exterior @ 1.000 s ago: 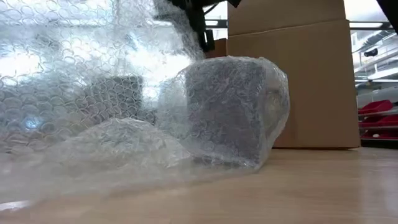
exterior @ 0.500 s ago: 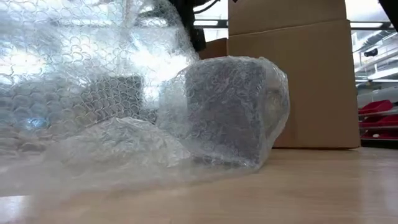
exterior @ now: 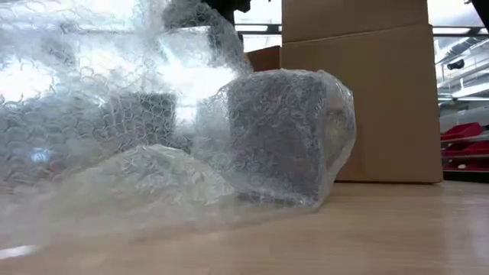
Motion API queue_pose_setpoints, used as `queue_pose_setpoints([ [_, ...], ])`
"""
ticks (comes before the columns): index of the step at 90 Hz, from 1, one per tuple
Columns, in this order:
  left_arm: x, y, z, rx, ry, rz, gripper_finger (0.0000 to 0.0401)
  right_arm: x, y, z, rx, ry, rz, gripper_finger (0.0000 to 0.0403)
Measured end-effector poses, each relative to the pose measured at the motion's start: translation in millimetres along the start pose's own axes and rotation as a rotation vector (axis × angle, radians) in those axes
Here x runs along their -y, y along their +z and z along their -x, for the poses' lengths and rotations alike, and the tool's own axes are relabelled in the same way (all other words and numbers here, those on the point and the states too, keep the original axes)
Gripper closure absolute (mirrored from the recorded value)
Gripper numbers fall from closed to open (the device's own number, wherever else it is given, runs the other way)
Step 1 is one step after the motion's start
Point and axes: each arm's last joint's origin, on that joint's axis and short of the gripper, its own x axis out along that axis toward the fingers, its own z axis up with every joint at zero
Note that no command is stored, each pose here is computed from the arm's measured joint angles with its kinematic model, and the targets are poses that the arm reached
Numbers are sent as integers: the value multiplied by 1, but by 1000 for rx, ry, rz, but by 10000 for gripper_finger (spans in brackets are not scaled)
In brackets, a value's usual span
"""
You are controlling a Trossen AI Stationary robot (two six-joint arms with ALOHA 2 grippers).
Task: Wrap mug
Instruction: Wrap the purple mug with the bubble wrap
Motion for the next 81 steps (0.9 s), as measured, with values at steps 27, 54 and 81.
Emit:
queue_pose_setpoints([
  [27,8,-50,-6,-240,13,253,283,-20,6,1,109,3,236,403],
  [54,21,-58,-35,161,-21,322,283,-48,8,26,166,33,380,403],
  [81,12,-35,-30,354,1,243,283,-68,-5,36,96,2,389,403],
])
